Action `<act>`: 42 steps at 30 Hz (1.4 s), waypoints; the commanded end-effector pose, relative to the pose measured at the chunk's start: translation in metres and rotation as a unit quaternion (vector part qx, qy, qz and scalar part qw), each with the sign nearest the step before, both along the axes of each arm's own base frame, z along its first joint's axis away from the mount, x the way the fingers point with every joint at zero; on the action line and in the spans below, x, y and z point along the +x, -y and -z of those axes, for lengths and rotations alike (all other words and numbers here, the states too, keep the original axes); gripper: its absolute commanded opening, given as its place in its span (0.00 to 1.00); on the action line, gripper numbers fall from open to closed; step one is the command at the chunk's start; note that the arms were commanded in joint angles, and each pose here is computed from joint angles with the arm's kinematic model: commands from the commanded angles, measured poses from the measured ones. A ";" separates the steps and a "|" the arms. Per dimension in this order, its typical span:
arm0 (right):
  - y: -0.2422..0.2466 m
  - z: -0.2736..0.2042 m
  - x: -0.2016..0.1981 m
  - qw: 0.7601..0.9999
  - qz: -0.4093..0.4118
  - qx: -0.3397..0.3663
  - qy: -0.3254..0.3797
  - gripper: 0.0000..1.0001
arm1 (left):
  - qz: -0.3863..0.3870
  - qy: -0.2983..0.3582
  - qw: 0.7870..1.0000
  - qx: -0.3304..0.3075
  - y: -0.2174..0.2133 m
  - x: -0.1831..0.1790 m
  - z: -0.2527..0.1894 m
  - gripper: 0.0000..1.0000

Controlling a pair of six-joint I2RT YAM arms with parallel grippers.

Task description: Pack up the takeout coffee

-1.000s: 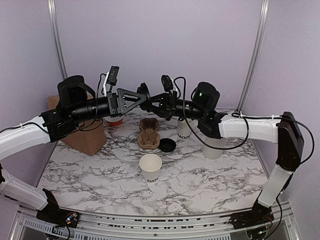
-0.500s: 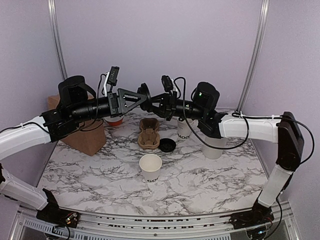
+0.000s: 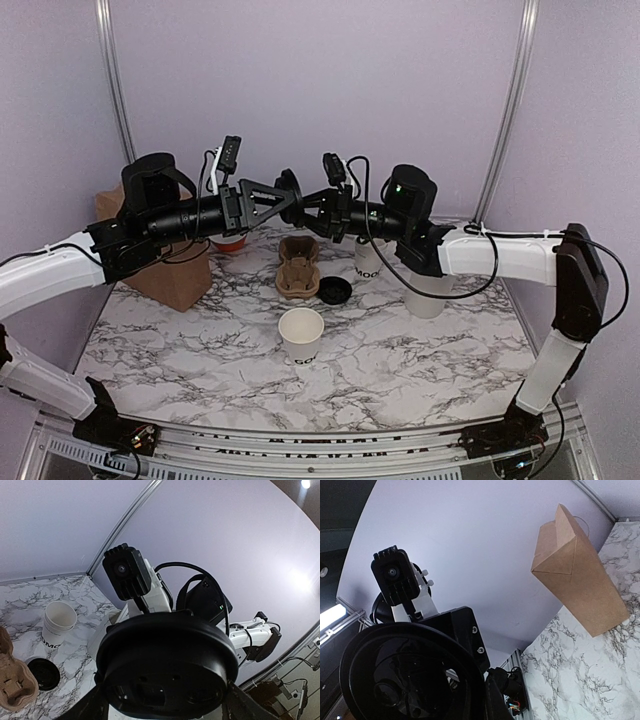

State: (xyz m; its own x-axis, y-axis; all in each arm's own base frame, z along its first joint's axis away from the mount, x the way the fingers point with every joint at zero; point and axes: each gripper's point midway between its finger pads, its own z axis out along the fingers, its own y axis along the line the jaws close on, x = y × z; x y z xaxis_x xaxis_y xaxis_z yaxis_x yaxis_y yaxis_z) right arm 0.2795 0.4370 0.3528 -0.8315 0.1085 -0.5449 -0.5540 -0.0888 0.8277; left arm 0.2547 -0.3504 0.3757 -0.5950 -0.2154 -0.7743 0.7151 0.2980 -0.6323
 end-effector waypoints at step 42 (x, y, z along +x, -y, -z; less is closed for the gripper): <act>0.134 0.008 0.031 0.895 0.304 -0.278 0.172 0.85 | -0.051 -0.154 0.925 0.344 -0.010 -0.012 0.137 0.69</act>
